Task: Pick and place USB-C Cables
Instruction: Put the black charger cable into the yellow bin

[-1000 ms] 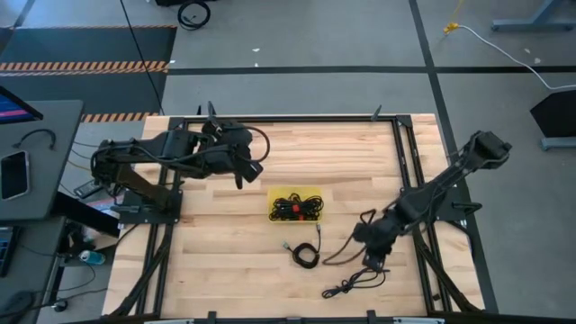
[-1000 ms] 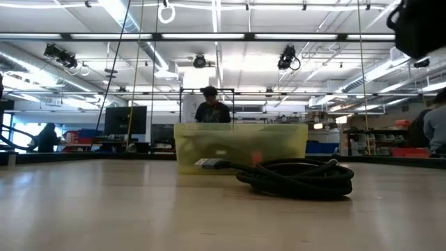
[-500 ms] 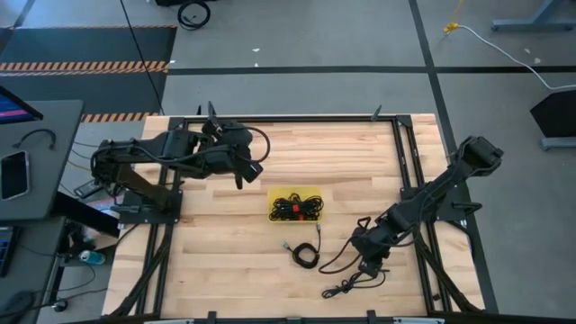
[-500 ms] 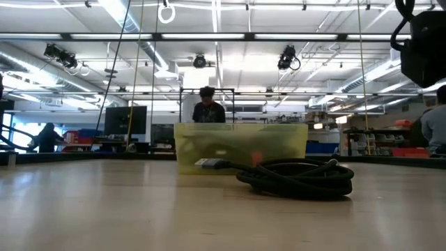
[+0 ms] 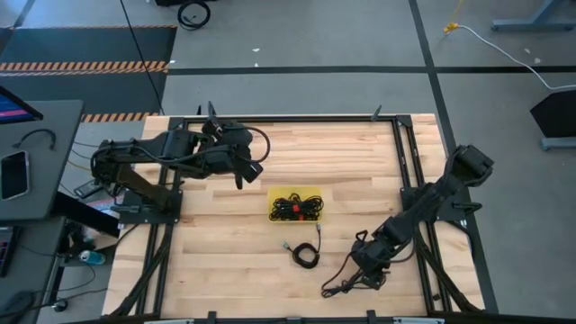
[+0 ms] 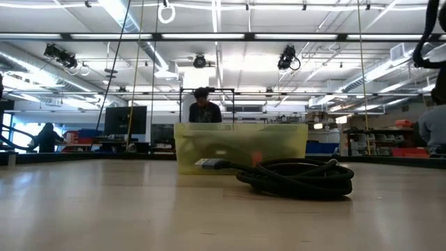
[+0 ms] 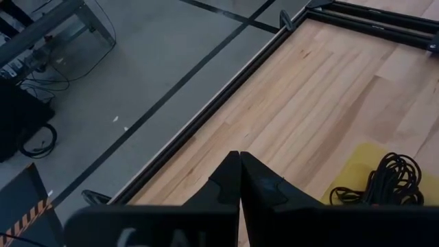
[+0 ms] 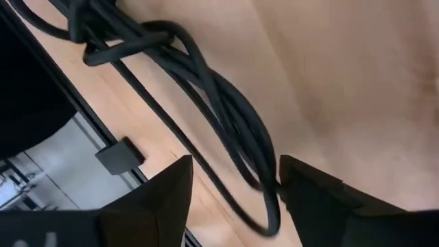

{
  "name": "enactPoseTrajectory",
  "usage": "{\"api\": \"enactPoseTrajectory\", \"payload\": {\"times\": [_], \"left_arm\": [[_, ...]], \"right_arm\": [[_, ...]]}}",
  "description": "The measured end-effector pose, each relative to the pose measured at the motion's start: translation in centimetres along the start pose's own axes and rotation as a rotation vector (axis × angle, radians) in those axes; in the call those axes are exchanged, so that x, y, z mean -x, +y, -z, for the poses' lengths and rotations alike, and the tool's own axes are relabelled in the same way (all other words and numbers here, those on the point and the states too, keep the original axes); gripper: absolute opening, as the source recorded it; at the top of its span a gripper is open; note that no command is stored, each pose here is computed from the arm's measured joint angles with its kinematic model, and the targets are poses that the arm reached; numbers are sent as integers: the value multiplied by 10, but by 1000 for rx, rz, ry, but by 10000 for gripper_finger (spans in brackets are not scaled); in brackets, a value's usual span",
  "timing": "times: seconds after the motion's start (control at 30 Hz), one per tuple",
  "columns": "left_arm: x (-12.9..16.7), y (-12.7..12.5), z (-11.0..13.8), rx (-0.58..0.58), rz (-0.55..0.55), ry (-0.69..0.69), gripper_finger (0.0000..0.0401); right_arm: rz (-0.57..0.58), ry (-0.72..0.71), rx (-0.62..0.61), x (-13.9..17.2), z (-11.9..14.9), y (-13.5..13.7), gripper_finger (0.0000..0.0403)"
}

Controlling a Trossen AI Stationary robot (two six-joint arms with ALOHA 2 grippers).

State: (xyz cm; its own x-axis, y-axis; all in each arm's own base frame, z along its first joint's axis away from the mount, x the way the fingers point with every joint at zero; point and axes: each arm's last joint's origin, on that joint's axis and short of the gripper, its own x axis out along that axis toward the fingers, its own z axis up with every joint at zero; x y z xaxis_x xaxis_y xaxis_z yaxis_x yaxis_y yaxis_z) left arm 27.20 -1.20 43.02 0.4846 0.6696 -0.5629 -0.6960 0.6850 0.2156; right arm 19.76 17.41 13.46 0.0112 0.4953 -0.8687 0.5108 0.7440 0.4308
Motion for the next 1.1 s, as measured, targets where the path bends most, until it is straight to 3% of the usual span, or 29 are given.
{"api": "enactPoseTrajectory", "payload": {"times": [0.17, 0.4, 0.67, 0.83, 1.1], "left_arm": [[0, 0, 0, -1, 0, 0, 7], [0, 0, 0, -21, 0, 0, 7], [0, 0, 0, -43, 0, 0, 7], [0, 0, 0, -46, 0, 0, 7], [0, 0, 0, -46, 1, 0, 7]], "right_arm": [[38, 40, -28, -13, -2, -3, 193], [-5, 85, -29, -9, -2, -1, 23], [-142, 30, -98, 20, -6, 12, 18], [-234, -225, -63, 68, -18, 28, 18], [-225, -672, 88, 158, -45, 33, 18]]}}
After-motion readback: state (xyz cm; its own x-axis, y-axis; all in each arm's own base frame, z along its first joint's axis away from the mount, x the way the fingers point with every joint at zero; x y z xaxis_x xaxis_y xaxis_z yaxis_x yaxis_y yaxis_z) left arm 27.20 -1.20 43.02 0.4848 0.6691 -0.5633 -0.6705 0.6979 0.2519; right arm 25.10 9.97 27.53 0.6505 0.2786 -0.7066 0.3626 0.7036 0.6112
